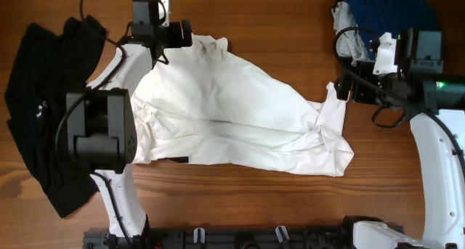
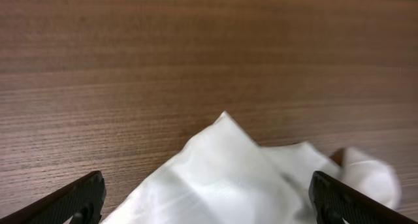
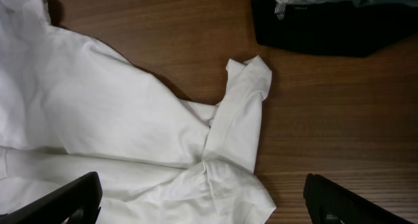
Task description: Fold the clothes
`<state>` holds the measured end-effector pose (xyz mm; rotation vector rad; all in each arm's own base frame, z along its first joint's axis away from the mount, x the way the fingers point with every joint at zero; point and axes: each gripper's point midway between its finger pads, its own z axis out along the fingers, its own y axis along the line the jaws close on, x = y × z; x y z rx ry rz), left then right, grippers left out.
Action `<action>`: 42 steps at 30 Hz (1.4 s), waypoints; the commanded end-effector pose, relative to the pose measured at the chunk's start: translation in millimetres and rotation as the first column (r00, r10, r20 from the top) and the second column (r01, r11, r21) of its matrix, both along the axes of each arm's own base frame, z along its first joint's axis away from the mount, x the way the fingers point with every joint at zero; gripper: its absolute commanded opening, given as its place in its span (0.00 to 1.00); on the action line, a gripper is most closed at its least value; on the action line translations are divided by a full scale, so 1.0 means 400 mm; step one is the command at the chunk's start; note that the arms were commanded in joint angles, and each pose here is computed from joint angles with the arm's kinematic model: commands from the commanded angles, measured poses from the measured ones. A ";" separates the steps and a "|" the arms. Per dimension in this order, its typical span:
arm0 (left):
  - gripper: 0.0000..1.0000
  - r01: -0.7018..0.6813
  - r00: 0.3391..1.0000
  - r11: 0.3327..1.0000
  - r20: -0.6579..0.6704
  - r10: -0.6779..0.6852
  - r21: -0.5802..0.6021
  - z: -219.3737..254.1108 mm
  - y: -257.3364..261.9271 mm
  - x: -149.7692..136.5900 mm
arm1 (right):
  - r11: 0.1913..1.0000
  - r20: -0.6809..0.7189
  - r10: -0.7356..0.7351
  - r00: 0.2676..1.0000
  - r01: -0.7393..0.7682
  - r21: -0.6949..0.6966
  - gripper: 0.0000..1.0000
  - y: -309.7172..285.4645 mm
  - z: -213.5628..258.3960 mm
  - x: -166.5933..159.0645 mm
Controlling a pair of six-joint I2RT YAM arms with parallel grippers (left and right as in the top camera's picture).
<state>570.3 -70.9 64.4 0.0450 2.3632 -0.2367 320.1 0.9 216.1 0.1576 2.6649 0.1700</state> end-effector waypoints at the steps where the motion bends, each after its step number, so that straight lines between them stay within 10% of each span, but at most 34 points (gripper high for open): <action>1: 1.00 0.079 0.997 0.991 -0.027 -0.076 0.108 -0.081 0.009 0.004 | 1.000 0.020 -0.009 1.000 0.009 -0.023 0.99 -0.013 0.011 0.017; 12: 0.79 0.109 0.994 0.987 -0.032 -0.106 0.114 -0.126 0.001 0.009 | 1.000 0.017 -0.009 1.000 0.010 -0.022 1.00 -0.012 0.009 0.017; 18: 0.46 0.114 0.991 0.987 -0.088 -0.105 0.113 -0.169 0.004 -0.012 | 1.000 0.013 -0.009 1.000 0.009 -0.022 1.00 -0.012 0.008 0.015; 26: 0.43 0.106 0.975 0.984 -0.209 -0.075 0.141 -0.299 0.024 -0.059 | 1.000 0.007 -0.009 1.000 0.009 -0.021 0.99 -0.012 0.006 0.012; 32: 0.12 -0.068 0.964 0.976 -0.239 0.117 0.205 -0.332 0.094 -0.071 | 1.000 0.007 -0.008 1.000 0.008 -0.017 1.00 -0.010 0.006 0.012; 42: 0.05 -0.294 0.871 0.935 -0.348 0.347 0.197 -0.367 0.256 -0.138 | 1.000 0.006 -0.014 1.000 0.014 -0.014 1.00 -0.010 0.006 0.012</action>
